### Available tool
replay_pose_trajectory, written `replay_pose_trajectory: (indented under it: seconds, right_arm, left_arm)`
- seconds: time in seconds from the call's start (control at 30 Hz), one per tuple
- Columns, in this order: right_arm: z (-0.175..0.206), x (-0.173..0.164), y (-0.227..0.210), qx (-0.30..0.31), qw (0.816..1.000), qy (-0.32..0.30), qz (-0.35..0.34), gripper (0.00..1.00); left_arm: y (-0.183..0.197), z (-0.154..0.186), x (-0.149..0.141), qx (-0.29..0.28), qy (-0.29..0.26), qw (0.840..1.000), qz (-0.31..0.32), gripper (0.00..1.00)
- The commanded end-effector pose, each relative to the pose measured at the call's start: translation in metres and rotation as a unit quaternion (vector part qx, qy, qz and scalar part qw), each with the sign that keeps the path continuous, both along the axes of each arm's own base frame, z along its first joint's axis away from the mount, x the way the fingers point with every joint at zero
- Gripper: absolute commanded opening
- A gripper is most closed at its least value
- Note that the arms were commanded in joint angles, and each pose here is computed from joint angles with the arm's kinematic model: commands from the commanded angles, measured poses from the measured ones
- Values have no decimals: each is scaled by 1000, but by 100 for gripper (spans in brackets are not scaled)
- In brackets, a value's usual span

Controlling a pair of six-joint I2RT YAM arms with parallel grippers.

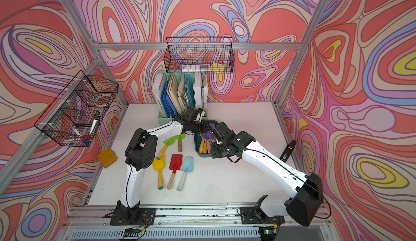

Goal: Put the shovel into the storage box
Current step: Place the shovel in the storage box, then pick up the shovel from the center of the board.

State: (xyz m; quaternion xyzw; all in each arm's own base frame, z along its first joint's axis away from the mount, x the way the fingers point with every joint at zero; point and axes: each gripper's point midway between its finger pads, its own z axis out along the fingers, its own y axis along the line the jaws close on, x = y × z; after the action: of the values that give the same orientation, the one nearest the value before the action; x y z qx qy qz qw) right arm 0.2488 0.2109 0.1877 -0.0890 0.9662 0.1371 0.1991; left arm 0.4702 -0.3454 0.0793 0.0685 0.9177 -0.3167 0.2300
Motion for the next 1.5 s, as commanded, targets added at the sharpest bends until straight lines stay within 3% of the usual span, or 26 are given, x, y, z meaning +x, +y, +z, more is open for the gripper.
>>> replay_pose_trajectory:
  seconds: [0.0,0.3,0.5,0.8,1.0,1.23,1.47]
  right_arm:
    - [-4,1,0,3,1000,1,1,50]
    - [1,0,-1,9,1000,-7,0,50]
    - [9,4,-10,7,1000,-19,-21,48]
    - [5,30,-33,9,997,-26,-79,46]
    - [6,33,-32,20,996,-31,-82,46]
    - [0,22,-36,29,996,-27,-84,46]
    - [-2,12,-41,35,995,-24,-85,46]
  left_arm:
    - [7,40,5,6,-41,999,-1,54]
    - [26,92,-10,15,-79,997,7,62]
    - [68,107,-52,84,-58,994,26,62]
    - [115,93,-177,202,48,978,-11,61]
    - [139,73,-256,279,130,951,-33,60]
    - [146,49,-304,304,177,936,-30,60]
    - [134,10,-326,310,205,927,-43,60]
